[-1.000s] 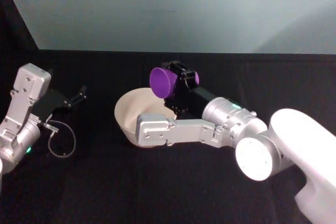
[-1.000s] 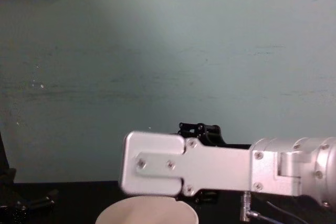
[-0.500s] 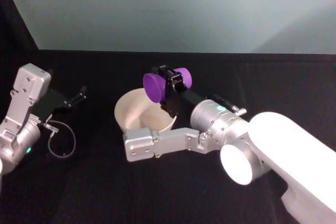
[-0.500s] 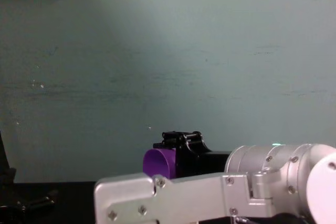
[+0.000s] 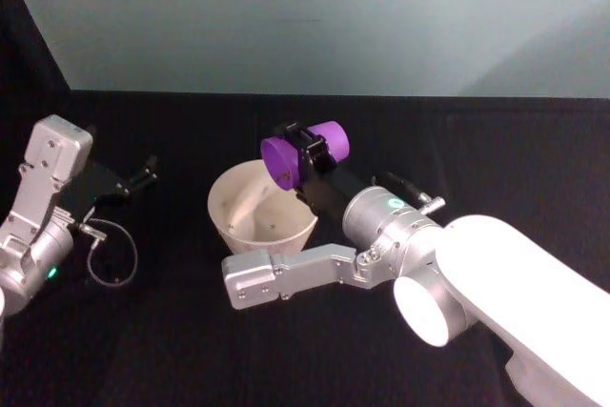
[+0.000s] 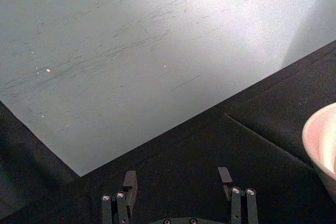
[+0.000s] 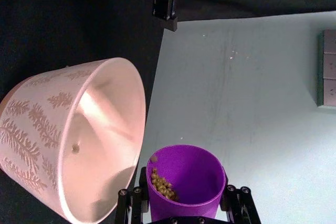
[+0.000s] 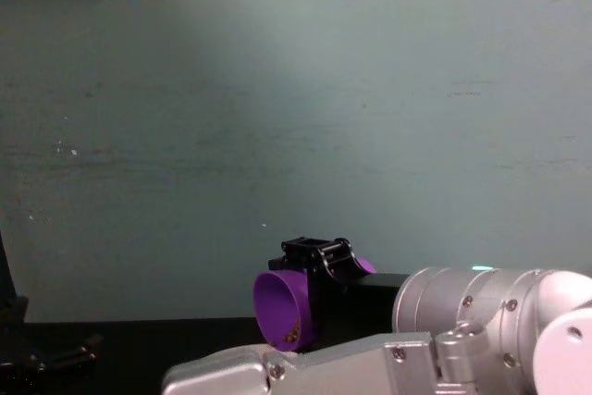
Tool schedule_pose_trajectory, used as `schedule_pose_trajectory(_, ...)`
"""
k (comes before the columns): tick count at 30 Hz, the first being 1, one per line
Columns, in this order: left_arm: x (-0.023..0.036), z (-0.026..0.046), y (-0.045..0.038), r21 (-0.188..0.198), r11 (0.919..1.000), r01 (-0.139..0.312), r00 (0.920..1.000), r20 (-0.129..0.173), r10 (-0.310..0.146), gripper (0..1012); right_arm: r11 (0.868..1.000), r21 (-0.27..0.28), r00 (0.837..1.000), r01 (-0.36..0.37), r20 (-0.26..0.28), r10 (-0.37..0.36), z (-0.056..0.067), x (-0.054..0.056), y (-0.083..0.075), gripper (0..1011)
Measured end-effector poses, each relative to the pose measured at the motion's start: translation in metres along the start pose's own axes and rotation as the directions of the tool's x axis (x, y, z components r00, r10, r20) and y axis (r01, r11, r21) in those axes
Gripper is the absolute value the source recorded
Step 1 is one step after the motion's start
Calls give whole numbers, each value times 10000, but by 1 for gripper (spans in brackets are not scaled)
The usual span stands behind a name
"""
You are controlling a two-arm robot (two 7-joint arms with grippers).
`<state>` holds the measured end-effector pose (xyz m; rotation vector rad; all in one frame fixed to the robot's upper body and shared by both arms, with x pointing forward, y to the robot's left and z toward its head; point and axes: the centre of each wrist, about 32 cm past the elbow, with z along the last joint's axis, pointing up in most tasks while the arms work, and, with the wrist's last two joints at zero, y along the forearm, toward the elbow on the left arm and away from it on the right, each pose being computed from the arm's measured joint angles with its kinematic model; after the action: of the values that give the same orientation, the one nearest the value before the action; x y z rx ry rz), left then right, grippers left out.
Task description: Pick up the cup and pour the mung beans from the cup into the bowl.
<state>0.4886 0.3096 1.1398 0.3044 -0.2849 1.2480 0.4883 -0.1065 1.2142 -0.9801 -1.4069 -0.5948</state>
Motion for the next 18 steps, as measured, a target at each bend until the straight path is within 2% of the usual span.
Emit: schedule_pose_trajectory(18,0,0,0,0,10000,0,10000,1,0,1000,10000,-11,9997,34,261,-34,-7,-30,7,731)
